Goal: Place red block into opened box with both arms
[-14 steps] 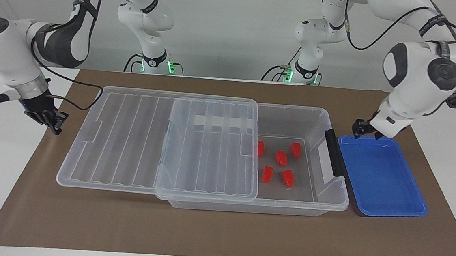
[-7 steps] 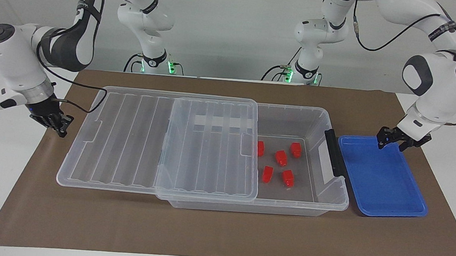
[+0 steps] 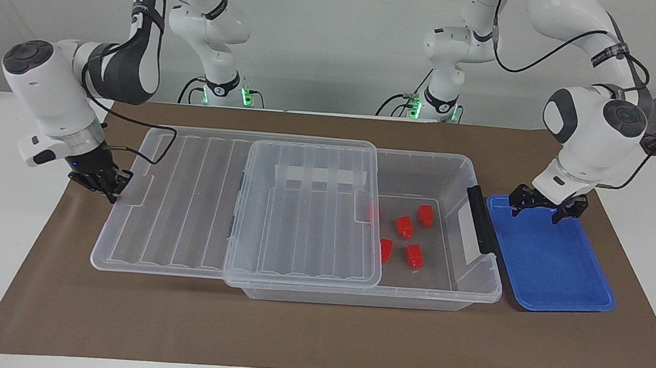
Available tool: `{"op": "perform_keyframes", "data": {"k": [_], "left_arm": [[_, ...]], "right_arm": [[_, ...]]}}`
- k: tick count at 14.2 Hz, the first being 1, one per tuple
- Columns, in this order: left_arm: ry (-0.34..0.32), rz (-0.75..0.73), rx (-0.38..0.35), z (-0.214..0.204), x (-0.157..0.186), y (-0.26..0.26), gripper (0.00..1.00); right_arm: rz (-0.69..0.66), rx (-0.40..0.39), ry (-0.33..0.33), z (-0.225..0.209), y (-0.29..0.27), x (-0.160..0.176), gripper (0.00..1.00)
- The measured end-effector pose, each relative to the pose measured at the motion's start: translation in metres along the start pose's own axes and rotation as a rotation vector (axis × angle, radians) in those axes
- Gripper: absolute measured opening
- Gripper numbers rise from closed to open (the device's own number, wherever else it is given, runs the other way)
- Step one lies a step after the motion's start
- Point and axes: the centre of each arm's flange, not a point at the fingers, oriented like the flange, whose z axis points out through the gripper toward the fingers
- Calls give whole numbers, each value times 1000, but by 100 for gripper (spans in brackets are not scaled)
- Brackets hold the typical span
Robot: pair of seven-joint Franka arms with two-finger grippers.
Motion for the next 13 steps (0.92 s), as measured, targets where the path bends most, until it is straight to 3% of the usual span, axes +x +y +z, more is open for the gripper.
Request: {"op": "perform_keyframes", "data": {"k": [6, 13], "left_arm": [[-37, 4, -5, -124, -15, -3, 100], [-52, 8, -11, -185, -36, 6, 100]], "right_arm": [[-67, 22, 17, 1, -46, 3, 1], [-101, 50, 17, 1, -99, 1, 1]]}}
